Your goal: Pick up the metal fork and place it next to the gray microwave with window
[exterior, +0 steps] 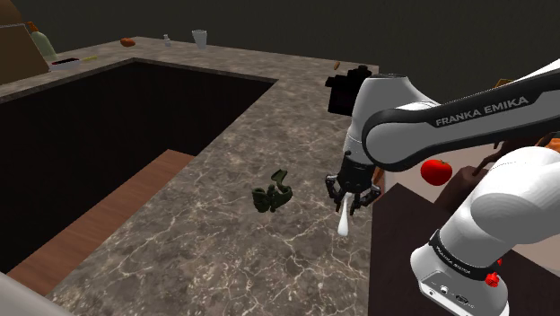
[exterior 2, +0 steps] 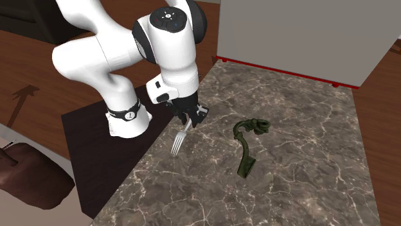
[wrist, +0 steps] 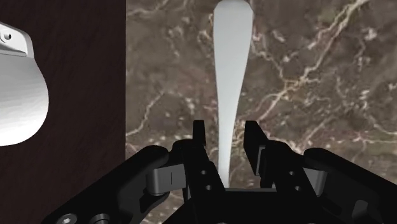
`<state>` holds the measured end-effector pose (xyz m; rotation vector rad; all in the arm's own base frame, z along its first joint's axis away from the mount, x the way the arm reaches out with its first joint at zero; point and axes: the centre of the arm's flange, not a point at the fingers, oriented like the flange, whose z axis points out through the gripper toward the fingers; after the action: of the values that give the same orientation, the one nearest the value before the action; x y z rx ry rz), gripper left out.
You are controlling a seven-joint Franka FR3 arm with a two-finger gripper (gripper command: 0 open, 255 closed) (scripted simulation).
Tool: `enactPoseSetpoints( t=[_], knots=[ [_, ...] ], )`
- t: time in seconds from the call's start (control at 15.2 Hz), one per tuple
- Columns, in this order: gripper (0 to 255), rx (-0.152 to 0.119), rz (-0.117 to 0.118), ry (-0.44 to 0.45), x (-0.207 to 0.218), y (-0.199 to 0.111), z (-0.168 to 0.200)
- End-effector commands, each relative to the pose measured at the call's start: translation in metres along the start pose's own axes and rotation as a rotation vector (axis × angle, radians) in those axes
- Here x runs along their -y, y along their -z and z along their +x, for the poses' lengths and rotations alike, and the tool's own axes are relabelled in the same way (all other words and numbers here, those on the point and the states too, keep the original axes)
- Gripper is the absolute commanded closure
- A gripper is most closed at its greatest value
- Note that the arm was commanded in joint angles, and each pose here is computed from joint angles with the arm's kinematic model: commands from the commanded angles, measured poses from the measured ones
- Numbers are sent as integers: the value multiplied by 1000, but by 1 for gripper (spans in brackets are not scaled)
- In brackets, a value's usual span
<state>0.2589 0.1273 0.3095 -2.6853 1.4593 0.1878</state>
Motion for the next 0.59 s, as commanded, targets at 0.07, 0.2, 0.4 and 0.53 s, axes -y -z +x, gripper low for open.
enactPoseSetpoints(
  t=[0.07,0.2,0.4,0.53],
  knots=[
    [255,0,0,0,0,0,0],
    [255,0,0,0,0,0,0],
    [255,0,0,0,0,10,-2],
    [255,0,0,0,0,21,-3]
  ],
)
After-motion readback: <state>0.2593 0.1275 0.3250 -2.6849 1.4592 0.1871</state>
